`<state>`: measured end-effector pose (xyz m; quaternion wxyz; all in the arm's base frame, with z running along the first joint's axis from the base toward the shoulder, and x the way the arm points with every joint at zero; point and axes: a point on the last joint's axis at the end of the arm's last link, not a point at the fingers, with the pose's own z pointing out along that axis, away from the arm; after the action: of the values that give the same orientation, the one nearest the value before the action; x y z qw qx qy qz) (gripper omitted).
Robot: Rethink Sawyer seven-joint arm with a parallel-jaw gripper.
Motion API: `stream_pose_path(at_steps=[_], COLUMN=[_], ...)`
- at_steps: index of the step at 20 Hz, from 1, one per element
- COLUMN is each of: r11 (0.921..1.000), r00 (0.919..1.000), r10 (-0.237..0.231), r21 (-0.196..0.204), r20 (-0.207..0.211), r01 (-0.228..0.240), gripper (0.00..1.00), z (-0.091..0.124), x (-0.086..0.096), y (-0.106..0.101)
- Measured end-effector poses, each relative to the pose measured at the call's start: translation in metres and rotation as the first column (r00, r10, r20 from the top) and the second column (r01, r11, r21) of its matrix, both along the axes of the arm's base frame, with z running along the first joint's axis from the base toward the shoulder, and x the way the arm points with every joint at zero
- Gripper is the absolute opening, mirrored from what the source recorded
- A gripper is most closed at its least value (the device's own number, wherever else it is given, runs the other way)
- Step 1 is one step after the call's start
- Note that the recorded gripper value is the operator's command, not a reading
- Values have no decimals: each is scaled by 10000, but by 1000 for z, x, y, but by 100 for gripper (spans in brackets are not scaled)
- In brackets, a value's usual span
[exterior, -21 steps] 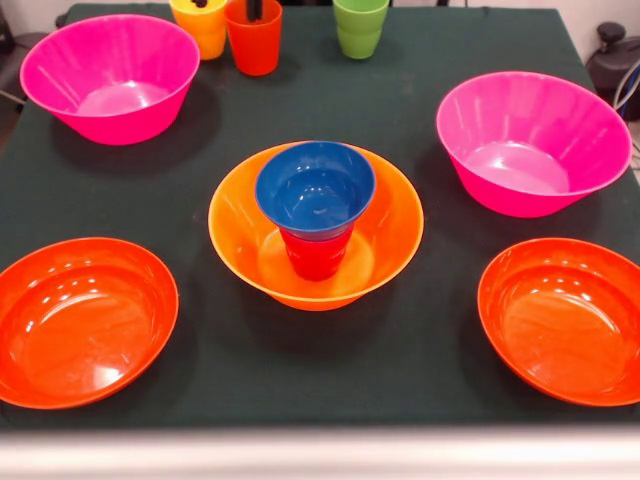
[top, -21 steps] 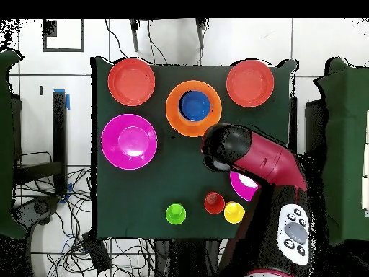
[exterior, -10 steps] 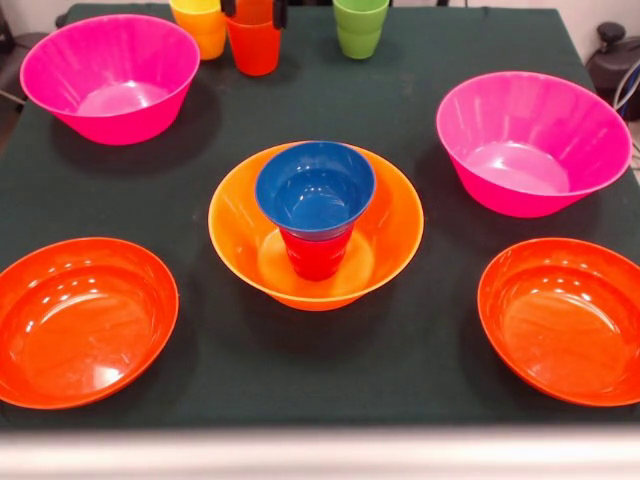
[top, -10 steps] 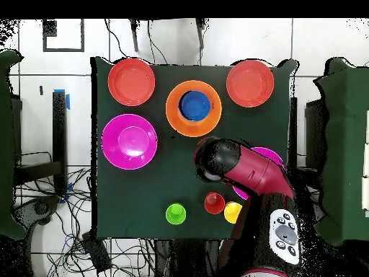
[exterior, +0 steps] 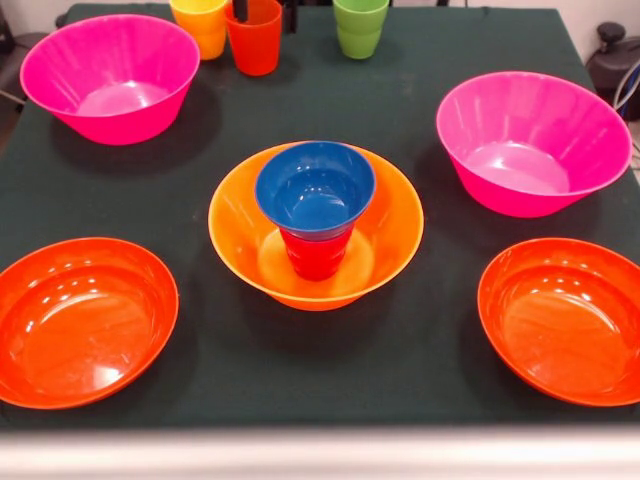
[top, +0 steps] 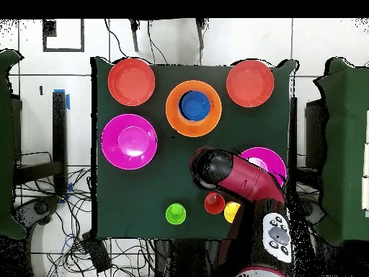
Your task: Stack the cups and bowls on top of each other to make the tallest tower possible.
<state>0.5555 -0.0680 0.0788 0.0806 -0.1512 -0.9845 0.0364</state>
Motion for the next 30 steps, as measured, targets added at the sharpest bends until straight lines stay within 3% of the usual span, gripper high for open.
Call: stream_pose_path(at_steps=[19,30], r11=[9996,9995], r00=[9962,9967], r10=[-188,-295], r21=[173,-92], r20=[-847,-762], r01=[203,288], gripper=[100,100], z=[-23,-42], x=[-81,-107], y=[28,9])
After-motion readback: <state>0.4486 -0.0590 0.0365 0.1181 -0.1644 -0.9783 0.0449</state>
